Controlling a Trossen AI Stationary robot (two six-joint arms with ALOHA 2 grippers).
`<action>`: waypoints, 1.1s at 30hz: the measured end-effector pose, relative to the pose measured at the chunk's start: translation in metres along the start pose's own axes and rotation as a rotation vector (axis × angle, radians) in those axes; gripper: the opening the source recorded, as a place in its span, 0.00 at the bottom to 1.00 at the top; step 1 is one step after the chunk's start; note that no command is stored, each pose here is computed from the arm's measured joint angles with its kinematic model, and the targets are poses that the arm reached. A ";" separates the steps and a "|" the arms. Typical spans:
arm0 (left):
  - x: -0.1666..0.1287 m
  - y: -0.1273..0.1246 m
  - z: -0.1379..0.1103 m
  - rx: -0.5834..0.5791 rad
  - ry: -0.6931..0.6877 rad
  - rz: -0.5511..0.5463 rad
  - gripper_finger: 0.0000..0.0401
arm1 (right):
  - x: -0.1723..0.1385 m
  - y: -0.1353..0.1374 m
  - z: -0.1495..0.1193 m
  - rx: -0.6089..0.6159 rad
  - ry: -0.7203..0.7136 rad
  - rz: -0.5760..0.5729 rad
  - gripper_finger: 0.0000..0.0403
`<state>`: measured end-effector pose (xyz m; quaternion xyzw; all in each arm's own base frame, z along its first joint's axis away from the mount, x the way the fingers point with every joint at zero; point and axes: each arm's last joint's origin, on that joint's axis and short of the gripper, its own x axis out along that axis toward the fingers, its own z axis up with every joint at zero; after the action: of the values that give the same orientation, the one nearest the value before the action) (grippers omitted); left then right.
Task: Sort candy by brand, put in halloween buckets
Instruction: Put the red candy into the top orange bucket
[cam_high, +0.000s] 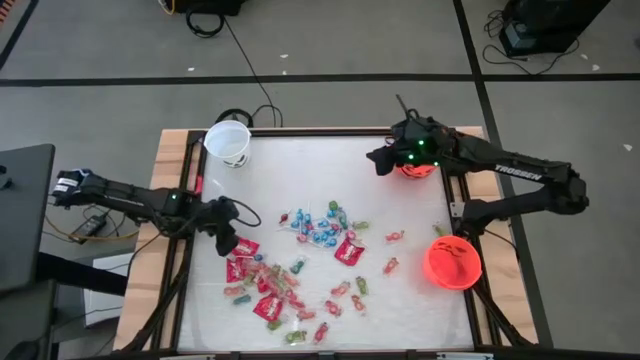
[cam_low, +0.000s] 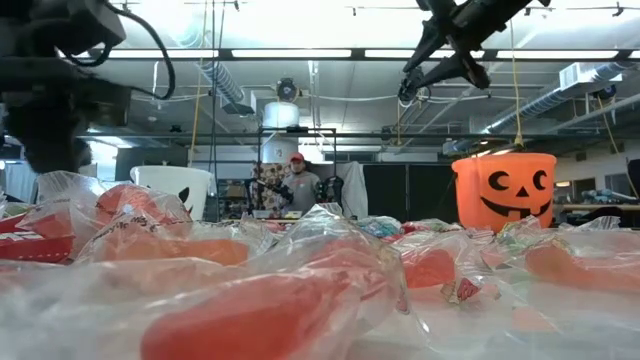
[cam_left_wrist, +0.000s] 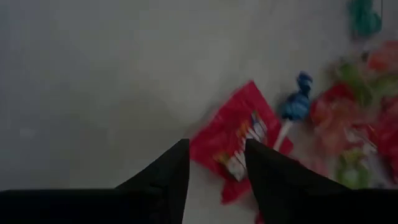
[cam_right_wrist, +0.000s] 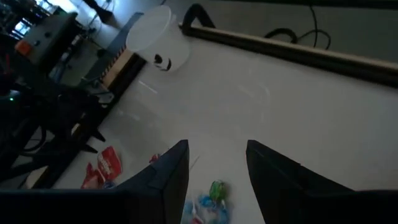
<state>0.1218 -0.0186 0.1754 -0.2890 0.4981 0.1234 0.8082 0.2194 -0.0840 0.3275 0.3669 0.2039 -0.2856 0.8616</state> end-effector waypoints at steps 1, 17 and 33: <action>0.001 0.000 -0.002 -0.007 0.016 -0.012 0.43 | 0.003 0.001 -0.001 -0.002 0.005 0.002 0.43; 0.029 0.007 -0.018 -0.075 0.075 -0.122 0.21 | 0.052 0.025 -0.013 -0.038 0.049 0.117 0.42; 0.014 -0.023 0.019 -0.099 -0.385 -0.407 0.01 | 0.101 0.057 -0.044 -0.076 0.161 0.359 0.41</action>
<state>0.1533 -0.0273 0.1773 -0.3935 0.2606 0.0354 0.8809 0.3262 -0.0538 0.2718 0.3864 0.2139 -0.0891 0.8928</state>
